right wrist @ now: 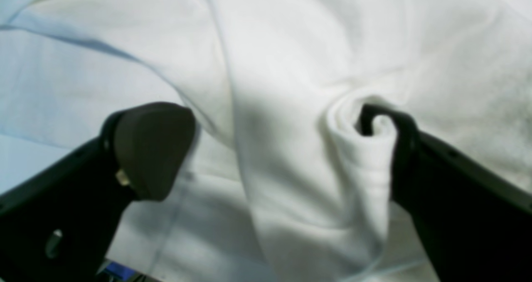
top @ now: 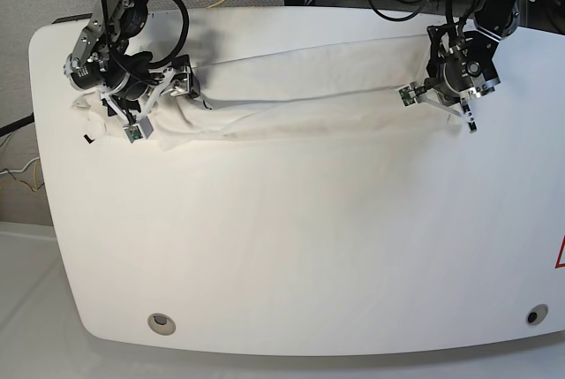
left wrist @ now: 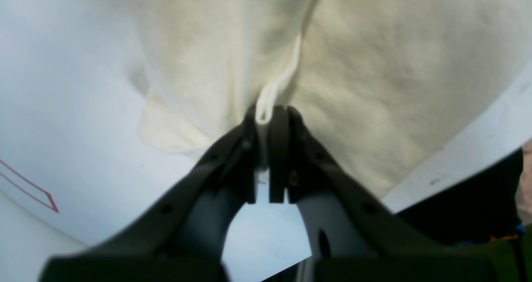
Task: Fold the T-shirt properly
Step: 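Drag the grasped fabric with the left gripper along the strip to stretch it, then open the left gripper to release the fabric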
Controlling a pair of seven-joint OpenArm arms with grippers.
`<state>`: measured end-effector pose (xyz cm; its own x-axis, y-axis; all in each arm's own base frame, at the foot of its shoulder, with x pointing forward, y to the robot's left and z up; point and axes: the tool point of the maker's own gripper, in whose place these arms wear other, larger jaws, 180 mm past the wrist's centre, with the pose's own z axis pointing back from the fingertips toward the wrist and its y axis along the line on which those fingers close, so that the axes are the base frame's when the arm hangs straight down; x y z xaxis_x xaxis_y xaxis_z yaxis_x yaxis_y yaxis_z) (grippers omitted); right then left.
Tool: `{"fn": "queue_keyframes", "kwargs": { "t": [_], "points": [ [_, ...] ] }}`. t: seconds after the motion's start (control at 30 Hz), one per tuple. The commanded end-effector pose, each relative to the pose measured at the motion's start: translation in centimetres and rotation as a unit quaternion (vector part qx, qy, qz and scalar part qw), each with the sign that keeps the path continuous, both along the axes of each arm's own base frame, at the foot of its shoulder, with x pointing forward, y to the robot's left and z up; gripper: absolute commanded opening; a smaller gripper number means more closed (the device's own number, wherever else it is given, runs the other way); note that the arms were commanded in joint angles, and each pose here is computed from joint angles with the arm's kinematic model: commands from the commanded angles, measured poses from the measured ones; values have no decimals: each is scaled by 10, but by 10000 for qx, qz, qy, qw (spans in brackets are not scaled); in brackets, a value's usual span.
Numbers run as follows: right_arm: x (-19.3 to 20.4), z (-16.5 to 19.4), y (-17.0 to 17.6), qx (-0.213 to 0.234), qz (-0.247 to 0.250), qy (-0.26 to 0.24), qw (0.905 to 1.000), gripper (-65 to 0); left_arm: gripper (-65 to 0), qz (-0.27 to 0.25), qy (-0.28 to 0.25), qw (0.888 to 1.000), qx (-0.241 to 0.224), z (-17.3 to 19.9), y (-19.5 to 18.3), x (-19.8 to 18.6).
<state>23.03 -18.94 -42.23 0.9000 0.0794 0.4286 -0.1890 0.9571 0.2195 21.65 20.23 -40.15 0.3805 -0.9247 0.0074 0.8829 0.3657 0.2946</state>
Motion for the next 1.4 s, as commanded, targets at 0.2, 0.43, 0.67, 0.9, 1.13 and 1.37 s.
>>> {"fn": "queue_keyframes", "kwargs": {
  "t": [0.2,0.43,0.67,0.9,1.13,1.37],
  "points": [
    [-17,-11,-5,-178,7,464,9988,-9,-616,-412,53,9984,380,3,8,-4],
    [-17,-11,-7,-194,8,464,9987,-9,-616,-697,-52,9937,876,1,13,-4],
    [-18,-11,-7,-201,9,479,9986,-9,-616,-853,-28,9915,981,-2,10,-7],
    [-18,-11,-7,-201,9,479,9986,-9,-616,-845,-51,9915,990,-1,10,-5],
    [-18,-11,-7,-201,9,479,9986,-9,-614,-821,-86,9917,981,0,10,-2],
    [-18,-11,-7,-201,9,479,9986,-6,-461,-669,-166,9932,938,3,12,2]
  ]
}}
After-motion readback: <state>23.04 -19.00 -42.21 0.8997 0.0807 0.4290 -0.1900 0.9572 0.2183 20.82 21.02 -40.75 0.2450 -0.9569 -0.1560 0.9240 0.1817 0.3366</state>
